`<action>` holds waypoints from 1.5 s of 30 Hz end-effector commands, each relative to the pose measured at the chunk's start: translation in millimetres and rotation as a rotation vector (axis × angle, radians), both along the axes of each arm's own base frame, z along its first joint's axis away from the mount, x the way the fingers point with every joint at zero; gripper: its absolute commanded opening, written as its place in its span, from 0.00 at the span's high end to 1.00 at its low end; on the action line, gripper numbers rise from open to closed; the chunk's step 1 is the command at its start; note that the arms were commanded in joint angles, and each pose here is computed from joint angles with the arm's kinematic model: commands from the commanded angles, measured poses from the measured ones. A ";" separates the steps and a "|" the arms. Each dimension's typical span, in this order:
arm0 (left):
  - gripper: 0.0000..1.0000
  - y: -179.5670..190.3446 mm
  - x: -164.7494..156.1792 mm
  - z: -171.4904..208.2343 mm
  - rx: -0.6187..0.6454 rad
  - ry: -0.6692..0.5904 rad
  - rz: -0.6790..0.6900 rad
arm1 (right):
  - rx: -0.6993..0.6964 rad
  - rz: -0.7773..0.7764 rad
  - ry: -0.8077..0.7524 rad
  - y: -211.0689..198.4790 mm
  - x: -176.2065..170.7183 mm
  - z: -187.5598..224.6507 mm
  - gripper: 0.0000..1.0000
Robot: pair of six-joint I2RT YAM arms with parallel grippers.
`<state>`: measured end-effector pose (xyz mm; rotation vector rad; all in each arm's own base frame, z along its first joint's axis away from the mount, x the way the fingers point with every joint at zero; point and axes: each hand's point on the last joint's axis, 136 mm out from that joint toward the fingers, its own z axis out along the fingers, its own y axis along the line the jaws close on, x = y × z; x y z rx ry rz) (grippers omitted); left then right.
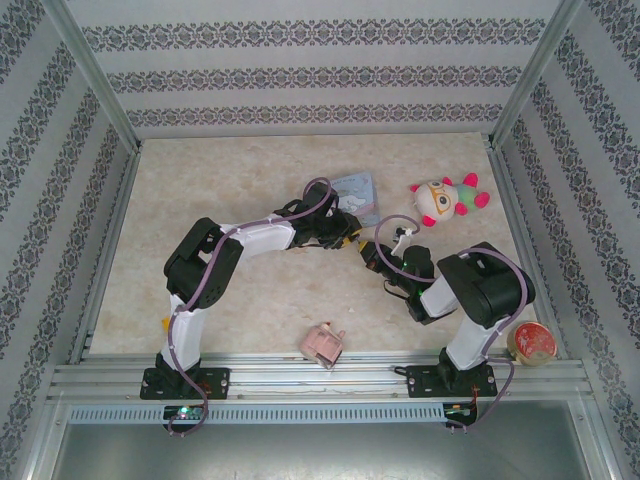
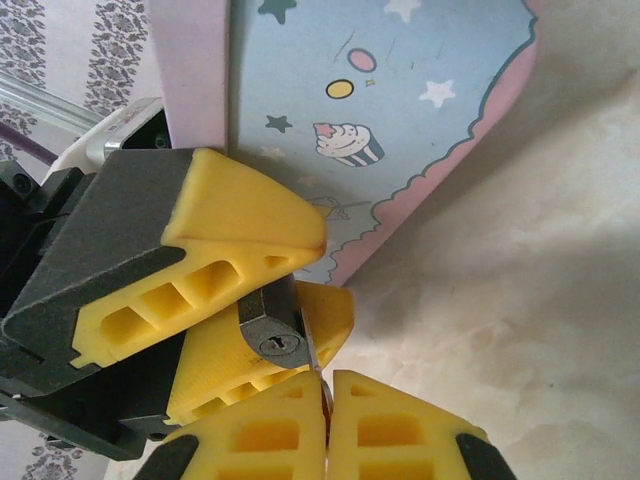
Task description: Unlock the padlock with the key
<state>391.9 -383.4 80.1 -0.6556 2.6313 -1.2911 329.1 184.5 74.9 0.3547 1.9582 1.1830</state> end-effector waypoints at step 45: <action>0.81 -4.4 -14.8 -11.8 -0.032 0.104 -0.009 | 0.009 0.000 -0.063 0.6 -3.5 16.4 1.00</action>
